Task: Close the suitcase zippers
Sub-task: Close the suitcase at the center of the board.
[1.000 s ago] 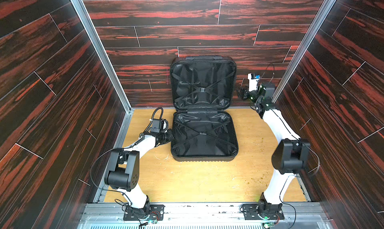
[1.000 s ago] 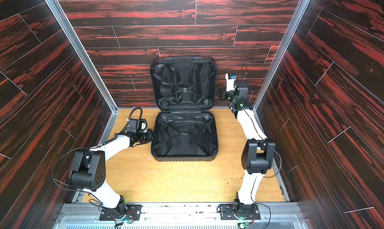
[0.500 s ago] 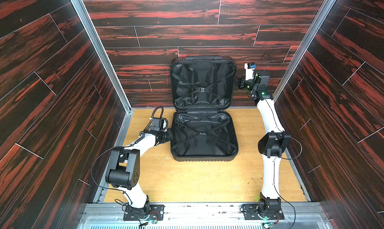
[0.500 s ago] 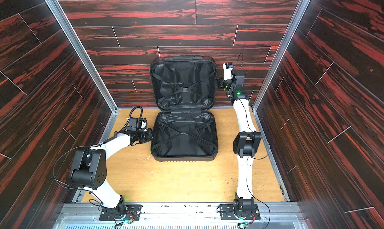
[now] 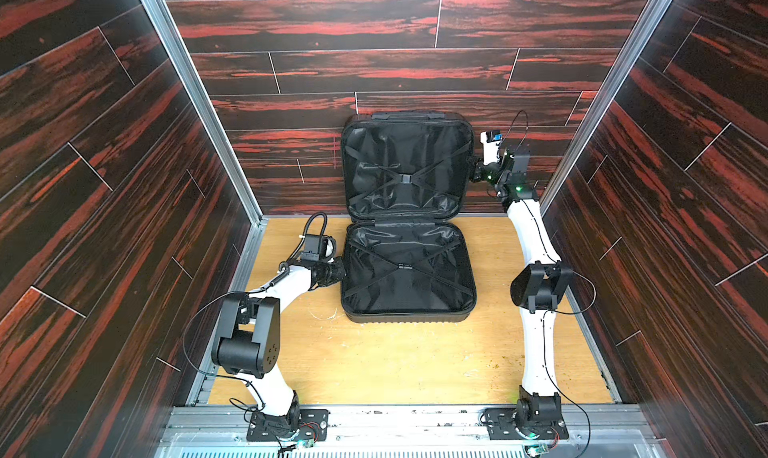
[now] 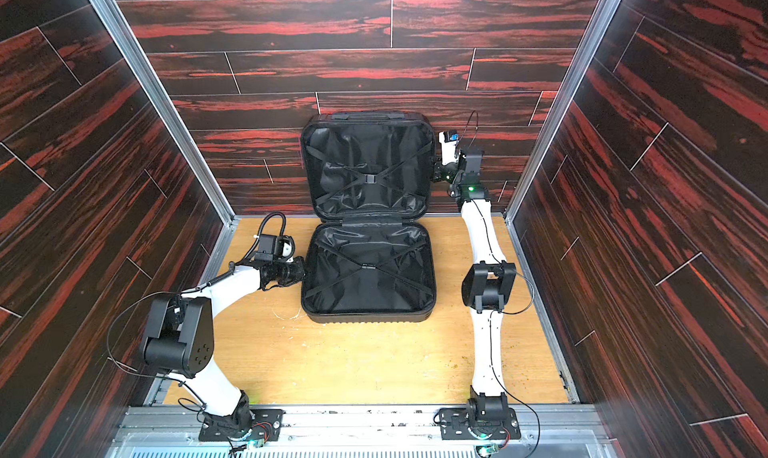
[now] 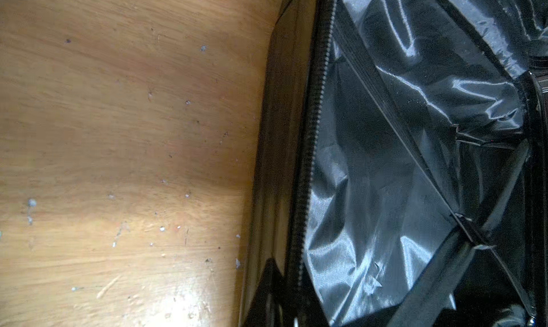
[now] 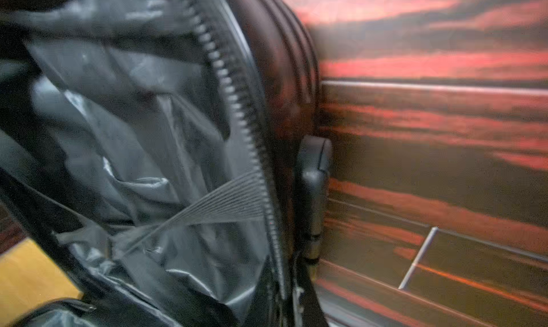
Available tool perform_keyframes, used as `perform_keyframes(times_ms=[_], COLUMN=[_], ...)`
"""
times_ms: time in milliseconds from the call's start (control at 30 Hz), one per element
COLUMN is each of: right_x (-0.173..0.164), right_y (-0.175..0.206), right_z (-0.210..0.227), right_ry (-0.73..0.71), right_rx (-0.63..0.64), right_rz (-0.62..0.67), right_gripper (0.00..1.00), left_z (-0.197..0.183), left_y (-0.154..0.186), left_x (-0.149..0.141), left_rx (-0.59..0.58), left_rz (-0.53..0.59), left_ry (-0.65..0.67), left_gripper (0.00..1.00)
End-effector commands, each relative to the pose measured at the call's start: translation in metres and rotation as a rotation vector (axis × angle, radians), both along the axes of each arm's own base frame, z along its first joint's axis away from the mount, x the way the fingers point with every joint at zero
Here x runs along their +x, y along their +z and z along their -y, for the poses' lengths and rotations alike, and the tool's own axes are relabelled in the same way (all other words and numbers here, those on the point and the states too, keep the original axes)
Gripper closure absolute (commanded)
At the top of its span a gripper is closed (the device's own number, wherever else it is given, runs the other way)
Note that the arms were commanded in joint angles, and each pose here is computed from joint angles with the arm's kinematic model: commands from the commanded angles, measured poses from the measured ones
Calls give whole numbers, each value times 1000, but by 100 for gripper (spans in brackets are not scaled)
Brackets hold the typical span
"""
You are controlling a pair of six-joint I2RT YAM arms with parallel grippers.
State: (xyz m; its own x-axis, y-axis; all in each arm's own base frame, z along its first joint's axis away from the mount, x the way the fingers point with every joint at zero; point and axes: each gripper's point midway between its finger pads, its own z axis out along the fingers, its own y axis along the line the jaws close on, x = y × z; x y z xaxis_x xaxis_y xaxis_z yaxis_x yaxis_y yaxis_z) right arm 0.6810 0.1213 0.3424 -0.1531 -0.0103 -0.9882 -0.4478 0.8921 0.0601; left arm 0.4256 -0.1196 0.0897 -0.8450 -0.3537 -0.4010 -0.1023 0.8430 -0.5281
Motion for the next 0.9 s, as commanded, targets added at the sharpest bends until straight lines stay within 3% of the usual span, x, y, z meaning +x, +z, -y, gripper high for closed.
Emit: perform_keyframes(times_ms=[0,200,467,600,867], right_x=[-7,-43,-113,-155,-226], right_y=[-6,15,22,16,-32], right_z=[-17,-47,-54,-46,-38], right_ry=[53,139,136,123,87], right_rx=[-11,-45,-45,-10,27], right_rz=[-24,-33,-20,-6,-107], right_gripper=[100,100,100,100,98], left_z=[8,-1,-6,-8,-15], left_y=[-17,-21,-10,-9,3], left_x=[1,3,0,-2,-17], left_rx=[-60,-53,-31,-10,42], left_rz=[-48,-29,15,20,59], left_ry=[43,119,123,111,82], left_gripper=[100,100,100,100,100])
